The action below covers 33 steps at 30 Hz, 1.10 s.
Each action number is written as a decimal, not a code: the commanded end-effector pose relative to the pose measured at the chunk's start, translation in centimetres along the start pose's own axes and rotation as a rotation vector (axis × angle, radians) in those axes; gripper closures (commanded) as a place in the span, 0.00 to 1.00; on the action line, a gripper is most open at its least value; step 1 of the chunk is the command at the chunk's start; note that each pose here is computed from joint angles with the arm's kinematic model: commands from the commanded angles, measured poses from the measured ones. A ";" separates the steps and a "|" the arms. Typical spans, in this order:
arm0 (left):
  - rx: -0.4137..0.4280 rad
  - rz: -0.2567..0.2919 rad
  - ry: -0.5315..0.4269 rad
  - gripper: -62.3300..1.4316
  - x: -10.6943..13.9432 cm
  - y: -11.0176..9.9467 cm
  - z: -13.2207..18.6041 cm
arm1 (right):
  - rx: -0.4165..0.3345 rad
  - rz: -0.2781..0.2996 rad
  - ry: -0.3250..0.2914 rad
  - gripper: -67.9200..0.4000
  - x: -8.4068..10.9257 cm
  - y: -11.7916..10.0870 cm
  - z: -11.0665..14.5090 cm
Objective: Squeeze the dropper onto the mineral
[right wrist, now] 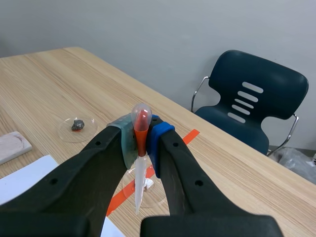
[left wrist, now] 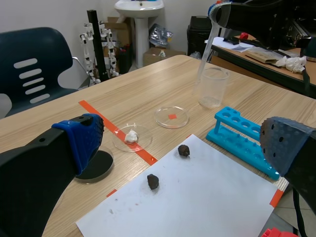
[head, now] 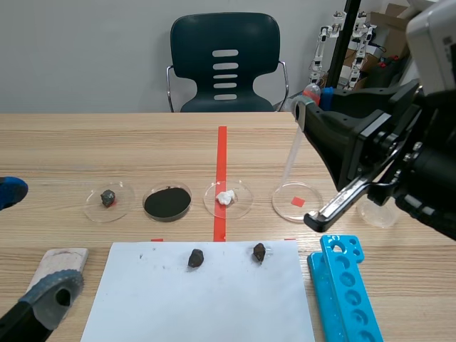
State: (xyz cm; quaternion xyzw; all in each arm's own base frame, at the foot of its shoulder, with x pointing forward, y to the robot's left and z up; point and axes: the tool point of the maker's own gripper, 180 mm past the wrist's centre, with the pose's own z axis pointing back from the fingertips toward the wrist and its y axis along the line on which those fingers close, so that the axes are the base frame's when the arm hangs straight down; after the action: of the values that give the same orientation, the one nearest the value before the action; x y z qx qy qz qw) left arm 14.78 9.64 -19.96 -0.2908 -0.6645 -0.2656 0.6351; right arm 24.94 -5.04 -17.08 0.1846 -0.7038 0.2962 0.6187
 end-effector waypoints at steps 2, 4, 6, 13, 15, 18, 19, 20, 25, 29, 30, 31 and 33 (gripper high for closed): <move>0.003 -0.003 -0.032 0.00 0.9 0.1 -0.1 | -0.006 0.013 -0.034 0.99 1.1 -0.5 -0.3; 0.003 -0.003 -0.032 0.00 0.9 0.1 -0.1 | -0.006 0.013 -0.032 0.99 1.1 -0.5 -0.3; 0.003 -0.003 -0.032 0.00 0.9 0.1 -0.1 | -0.006 0.013 -0.032 0.99 1.1 -0.5 -0.3; 0.003 -0.003 -0.032 0.00 0.9 0.1 -0.1 | -0.010 -0.013 -0.046 0.99 1.3 -0.6 -0.3; 0.003 -0.003 -0.032 0.00 0.9 0.1 -0.1 | -0.012 -0.021 -0.050 0.99 1.4 -0.6 -0.3; 0.003 -0.003 -0.032 0.00 0.9 0.1 -0.1 | -0.012 -0.023 -0.052 0.99 1.4 -0.6 -0.2; 0.003 -0.003 -0.032 0.00 0.9 0.1 -0.1 | -0.012 -0.023 -0.052 0.99 1.4 -0.6 -0.2; 0.003 -0.003 -0.032 0.00 0.9 0.1 -0.1 | -0.012 -0.023 -0.052 0.99 1.4 -0.6 -0.2; 0.003 -0.003 -0.032 0.00 0.9 0.1 -0.1 | -0.012 -0.023 -0.052 0.99 1.4 -0.6 -0.2; 0.003 -0.003 -0.032 0.00 0.9 0.1 -0.1 | -0.012 -0.023 -0.052 0.99 1.4 -0.6 -0.2; 0.003 -0.003 -0.032 0.00 0.9 0.1 -0.1 | -0.012 -0.023 -0.052 0.99 1.4 -0.6 -0.2; 0.003 -0.003 -0.032 0.00 0.9 0.1 -0.1 | -0.012 -0.023 -0.052 0.99 1.4 -0.6 -0.2; 0.003 -0.003 -0.032 0.00 0.9 0.1 -0.1 | -0.013 -0.023 -0.056 0.99 1.5 -0.6 -0.2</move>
State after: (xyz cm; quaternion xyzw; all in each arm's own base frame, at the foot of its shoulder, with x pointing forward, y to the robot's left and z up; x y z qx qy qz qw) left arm 14.78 9.64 -19.96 -0.2908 -0.6645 -0.2656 0.6351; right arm 25.09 -5.12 -16.77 0.1958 -0.7057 0.2822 0.6197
